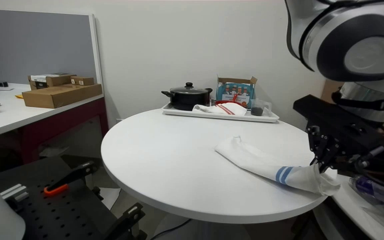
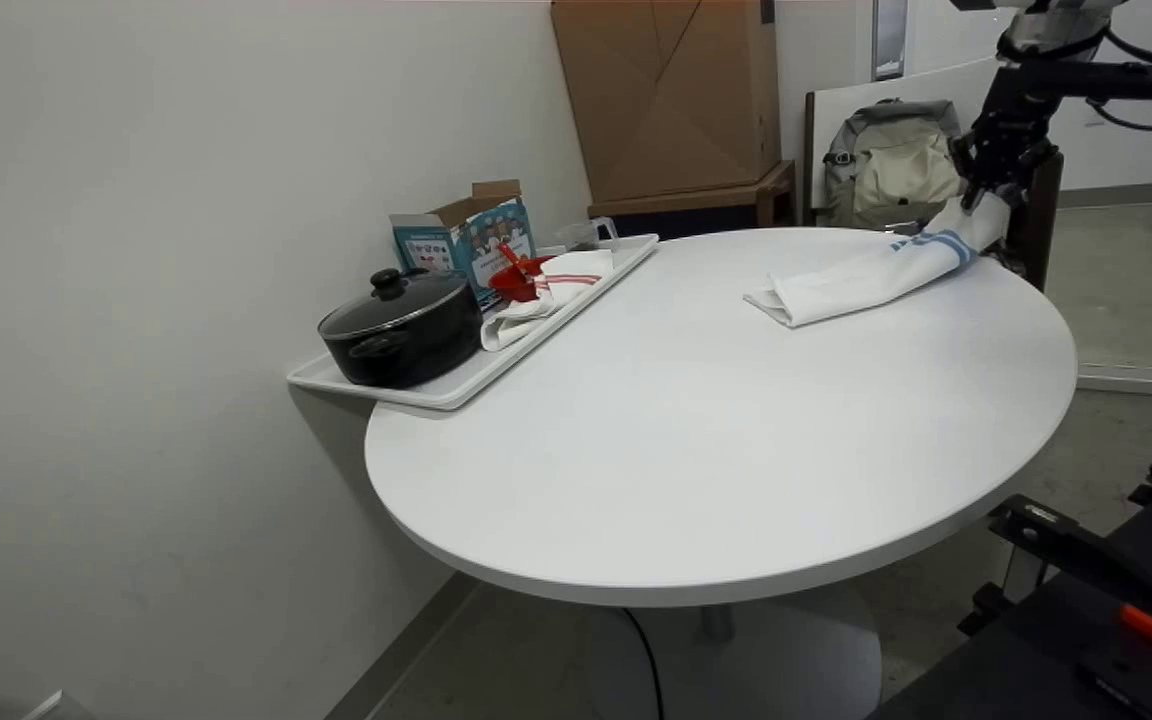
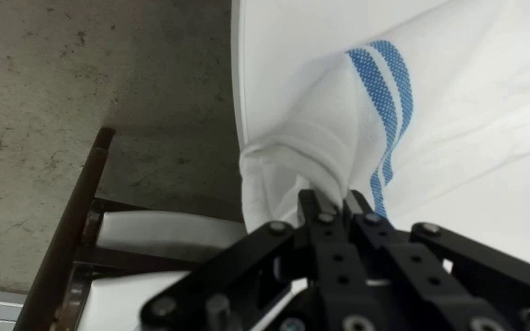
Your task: Fold the cloth on the table
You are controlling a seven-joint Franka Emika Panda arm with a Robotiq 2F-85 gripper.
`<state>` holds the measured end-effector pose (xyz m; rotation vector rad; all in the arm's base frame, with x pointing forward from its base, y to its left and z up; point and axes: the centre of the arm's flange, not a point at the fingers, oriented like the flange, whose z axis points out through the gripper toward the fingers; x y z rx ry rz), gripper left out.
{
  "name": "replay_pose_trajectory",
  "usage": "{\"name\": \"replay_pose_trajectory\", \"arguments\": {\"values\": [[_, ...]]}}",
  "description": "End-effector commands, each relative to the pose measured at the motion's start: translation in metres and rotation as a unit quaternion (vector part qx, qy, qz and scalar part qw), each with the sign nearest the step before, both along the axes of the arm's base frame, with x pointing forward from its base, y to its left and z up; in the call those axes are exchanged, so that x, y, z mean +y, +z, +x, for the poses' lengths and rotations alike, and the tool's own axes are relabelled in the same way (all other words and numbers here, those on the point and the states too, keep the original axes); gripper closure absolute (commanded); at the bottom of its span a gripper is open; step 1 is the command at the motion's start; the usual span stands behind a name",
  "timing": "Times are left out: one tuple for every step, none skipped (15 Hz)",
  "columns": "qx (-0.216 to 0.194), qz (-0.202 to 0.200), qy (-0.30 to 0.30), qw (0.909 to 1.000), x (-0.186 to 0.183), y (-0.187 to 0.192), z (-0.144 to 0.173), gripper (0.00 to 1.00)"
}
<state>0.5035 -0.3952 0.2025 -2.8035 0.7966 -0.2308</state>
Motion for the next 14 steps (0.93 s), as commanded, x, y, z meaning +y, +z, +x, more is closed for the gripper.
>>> {"name": "replay_pose_trajectory", "arguments": {"values": [[-0.026, 0.016, -0.008, 0.9995, -0.009, 0.051, -0.013, 0.96], [-0.03, 0.016, -0.01, 0.9994, -0.01, 0.062, -0.014, 0.96], [-0.032, 0.017, -0.009, 0.9993, -0.01, 0.07, -0.014, 0.96], [-0.031, 0.017, -0.007, 0.9993, -0.007, 0.077, -0.012, 0.96], [-0.03, 0.017, -0.002, 0.9994, -0.003, 0.081, -0.01, 0.96], [-0.025, 0.019, 0.006, 0.9995, 0.004, 0.084, -0.006, 0.96], [-0.018, 0.021, 0.018, 0.9995, 0.016, 0.086, 0.0, 0.96], [-0.011, 0.026, 0.031, 0.9991, 0.029, 0.087, 0.007, 0.96], [-0.004, 0.029, 0.045, 0.9985, 0.046, 0.086, 0.016, 0.96], [0.002, 0.031, 0.059, 0.9978, 0.062, 0.084, 0.026, 0.96], [0.009, 0.03, 0.075, 0.9967, 0.085, 0.084, 0.038, 0.96], [0.014, 0.029, 0.091, 0.9953, 0.105, 0.082, 0.049, 0.96], [0.019, 0.025, 0.108, 0.9936, 0.13, 0.081, 0.062, 0.96], [0.026, 0.021, 0.124, 0.9917, 0.155, 0.079, 0.074, 0.96]]}}
